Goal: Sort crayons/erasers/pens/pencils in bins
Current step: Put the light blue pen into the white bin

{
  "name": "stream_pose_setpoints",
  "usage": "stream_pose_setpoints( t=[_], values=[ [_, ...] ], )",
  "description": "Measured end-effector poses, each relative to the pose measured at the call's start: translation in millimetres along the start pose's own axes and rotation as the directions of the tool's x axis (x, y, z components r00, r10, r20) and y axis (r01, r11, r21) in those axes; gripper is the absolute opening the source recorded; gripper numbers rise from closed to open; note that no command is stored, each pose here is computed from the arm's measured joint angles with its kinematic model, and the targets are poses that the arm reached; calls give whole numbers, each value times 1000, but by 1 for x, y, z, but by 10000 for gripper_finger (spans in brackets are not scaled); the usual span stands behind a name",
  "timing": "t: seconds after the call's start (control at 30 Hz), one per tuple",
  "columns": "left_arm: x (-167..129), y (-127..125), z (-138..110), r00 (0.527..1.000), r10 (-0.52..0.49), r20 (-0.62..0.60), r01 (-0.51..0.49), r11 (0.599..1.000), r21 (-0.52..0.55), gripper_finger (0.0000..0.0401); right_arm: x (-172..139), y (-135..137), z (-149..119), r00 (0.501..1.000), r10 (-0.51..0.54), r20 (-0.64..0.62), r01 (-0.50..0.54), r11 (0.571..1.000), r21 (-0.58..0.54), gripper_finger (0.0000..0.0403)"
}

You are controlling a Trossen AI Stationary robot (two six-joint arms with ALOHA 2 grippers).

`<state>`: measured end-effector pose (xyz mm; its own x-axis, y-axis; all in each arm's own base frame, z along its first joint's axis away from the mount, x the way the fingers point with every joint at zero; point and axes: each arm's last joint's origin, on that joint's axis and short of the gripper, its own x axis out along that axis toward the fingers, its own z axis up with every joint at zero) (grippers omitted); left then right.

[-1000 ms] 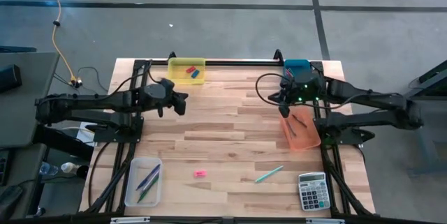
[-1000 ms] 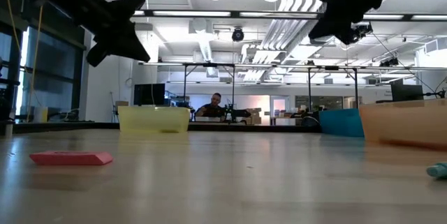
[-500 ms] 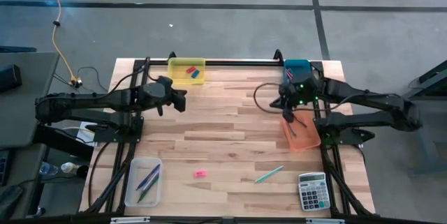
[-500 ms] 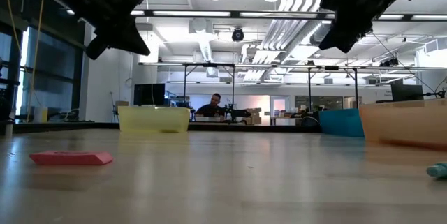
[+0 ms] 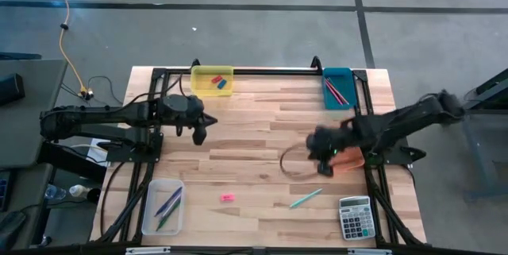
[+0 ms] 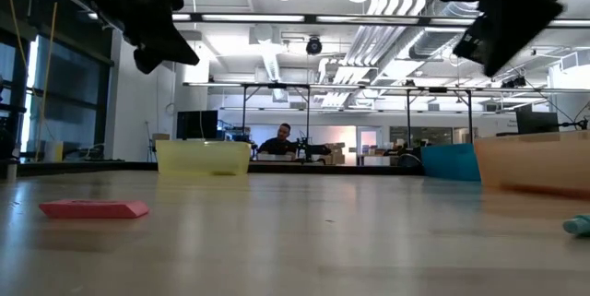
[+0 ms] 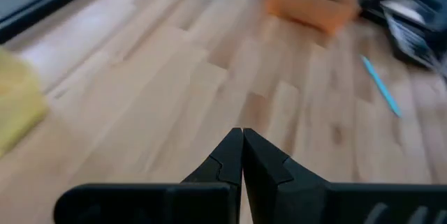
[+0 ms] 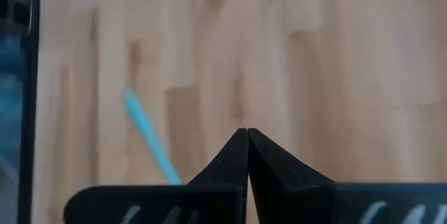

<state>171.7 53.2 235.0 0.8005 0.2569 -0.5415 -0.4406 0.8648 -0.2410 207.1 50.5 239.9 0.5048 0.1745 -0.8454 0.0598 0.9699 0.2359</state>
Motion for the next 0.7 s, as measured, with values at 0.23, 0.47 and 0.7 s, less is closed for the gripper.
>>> stream_pose_setpoints(
  t=[0.23,0.47,0.7],
  values=[
    [0,-7,-3,993,-109,-36,112,989,94,0,36,53,-5,979,63,-194,-58,998,28,26],
    [-1,-18,-6,985,-162,-58,169,974,152,0,68,79,-14,945,41,-325,-50,999,-19,111],
    [-2,-26,-9,983,-173,-64,182,969,169,0,98,79,-25,914,-60,-401,18,994,-107,137]
  ],
)
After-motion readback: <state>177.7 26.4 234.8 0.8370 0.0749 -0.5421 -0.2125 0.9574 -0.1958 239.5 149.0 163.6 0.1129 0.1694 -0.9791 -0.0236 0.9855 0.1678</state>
